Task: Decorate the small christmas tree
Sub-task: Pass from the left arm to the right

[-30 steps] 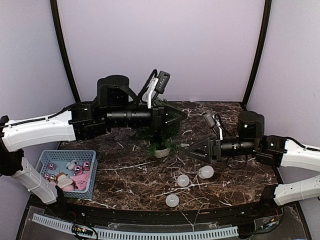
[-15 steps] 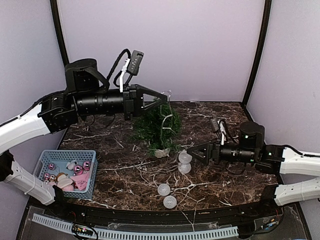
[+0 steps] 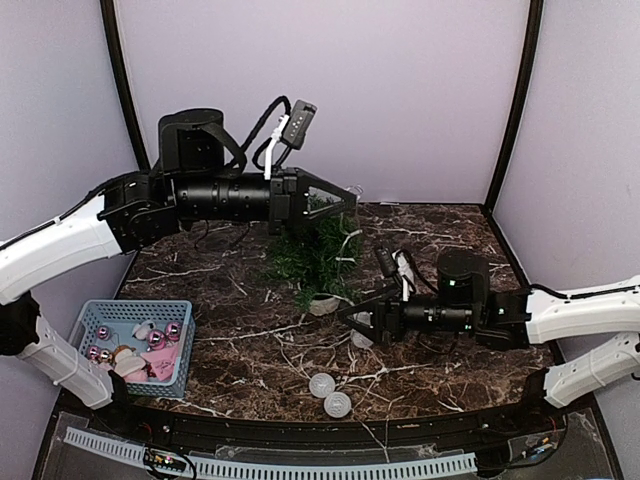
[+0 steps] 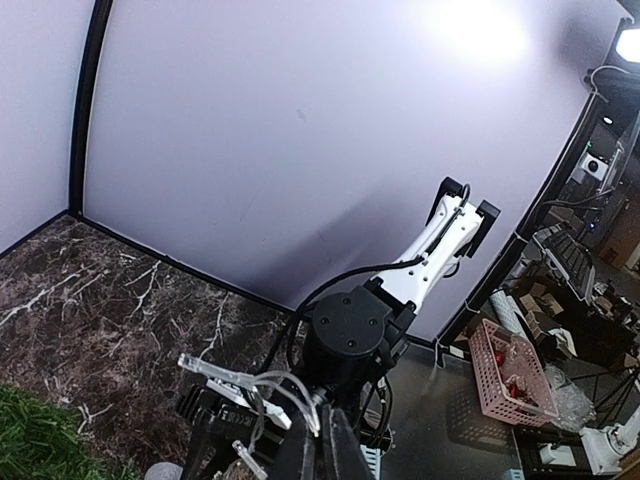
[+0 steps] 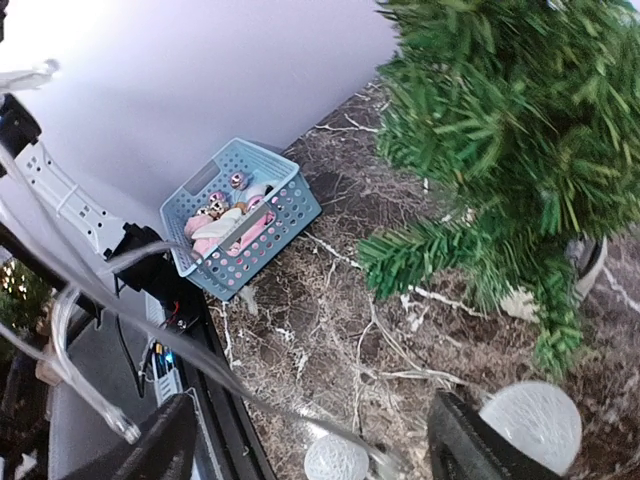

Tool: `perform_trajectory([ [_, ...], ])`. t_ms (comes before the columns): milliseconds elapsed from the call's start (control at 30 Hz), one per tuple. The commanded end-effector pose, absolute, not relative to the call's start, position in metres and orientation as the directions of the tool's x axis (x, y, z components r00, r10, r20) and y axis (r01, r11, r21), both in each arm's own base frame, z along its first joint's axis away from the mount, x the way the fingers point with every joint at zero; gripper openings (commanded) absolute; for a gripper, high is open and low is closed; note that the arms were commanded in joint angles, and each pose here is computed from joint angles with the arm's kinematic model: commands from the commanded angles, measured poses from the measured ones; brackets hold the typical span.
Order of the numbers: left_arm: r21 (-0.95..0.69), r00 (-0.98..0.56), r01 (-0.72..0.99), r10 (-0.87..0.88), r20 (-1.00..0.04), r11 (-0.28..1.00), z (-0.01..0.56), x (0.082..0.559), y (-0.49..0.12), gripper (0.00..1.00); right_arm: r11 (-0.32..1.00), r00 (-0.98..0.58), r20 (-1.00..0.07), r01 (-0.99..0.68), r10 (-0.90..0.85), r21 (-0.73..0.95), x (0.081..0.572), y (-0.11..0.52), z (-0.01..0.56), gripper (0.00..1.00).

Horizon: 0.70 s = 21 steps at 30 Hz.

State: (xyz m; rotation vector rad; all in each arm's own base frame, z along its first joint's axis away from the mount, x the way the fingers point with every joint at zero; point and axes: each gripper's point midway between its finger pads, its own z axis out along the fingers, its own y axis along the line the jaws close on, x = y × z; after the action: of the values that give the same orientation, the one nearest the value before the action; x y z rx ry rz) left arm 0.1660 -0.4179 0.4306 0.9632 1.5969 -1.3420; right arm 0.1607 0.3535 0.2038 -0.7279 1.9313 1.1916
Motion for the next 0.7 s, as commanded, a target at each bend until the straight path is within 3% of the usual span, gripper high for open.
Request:
perform_trajectory([
  [0,-0.365,-0.366,0.930,0.013,-0.931,0.049,0.451,0.158,-0.424,0.00,0.353,-0.503,-0.864,-0.805,0.022,0.477,0.168,0.372,0.243,0.60],
  [100,-0.365,-0.365,0.931,0.009,-0.931,0.026,0.451,0.158,-0.429,0.00,0.433,-0.492,-0.869,-0.772,0.057,0.466,0.181,0.364,0.253,0.05],
  [133,-0.364,-0.365,0.931,0.013,-0.931,0.028,0.450,0.158,-0.429,0.00,0.460,-0.483,-0.872,-0.758,0.081,0.463,0.184,0.355,0.263,0.00],
  [233,-0.351,-0.354,0.934,0.034,-0.935,0.071,0.438,0.163,-0.428,0.06,0.589,-0.432,-0.890,-0.684,0.149,0.431,0.198,0.317,0.295,0.00],
  [300,-0.347,-0.356,0.929,0.054,-0.933,0.125,0.421,0.170,-0.426,0.30,0.642,-0.384,-0.904,-0.647,0.191,0.410,0.201,0.292,0.324,0.00],
  [333,-0.348,-0.362,0.924,0.073,-0.929,0.161,0.406,0.175,-0.426,0.47,0.668,-0.360,-0.911,-0.631,0.201,0.396,0.202,0.279,0.337,0.00],
  [400,-0.344,-0.367,0.919,0.102,-0.925,0.191,0.384,0.178,-0.425,0.66,0.715,-0.311,-0.923,-0.591,0.225,0.373,0.203,0.254,0.364,0.00],
  [500,-0.335,-0.365,0.921,0.139,-0.921,0.200,0.357,0.176,-0.426,0.77,0.763,-0.259,-0.937,-0.549,0.234,0.343,0.204,0.229,0.393,0.00],
  [667,-0.328,-0.361,0.923,0.158,-0.919,0.200,0.319,0.172,-0.427,0.83,0.788,-0.208,-0.942,-0.517,0.265,0.336,0.205,0.210,0.429,0.00],
])
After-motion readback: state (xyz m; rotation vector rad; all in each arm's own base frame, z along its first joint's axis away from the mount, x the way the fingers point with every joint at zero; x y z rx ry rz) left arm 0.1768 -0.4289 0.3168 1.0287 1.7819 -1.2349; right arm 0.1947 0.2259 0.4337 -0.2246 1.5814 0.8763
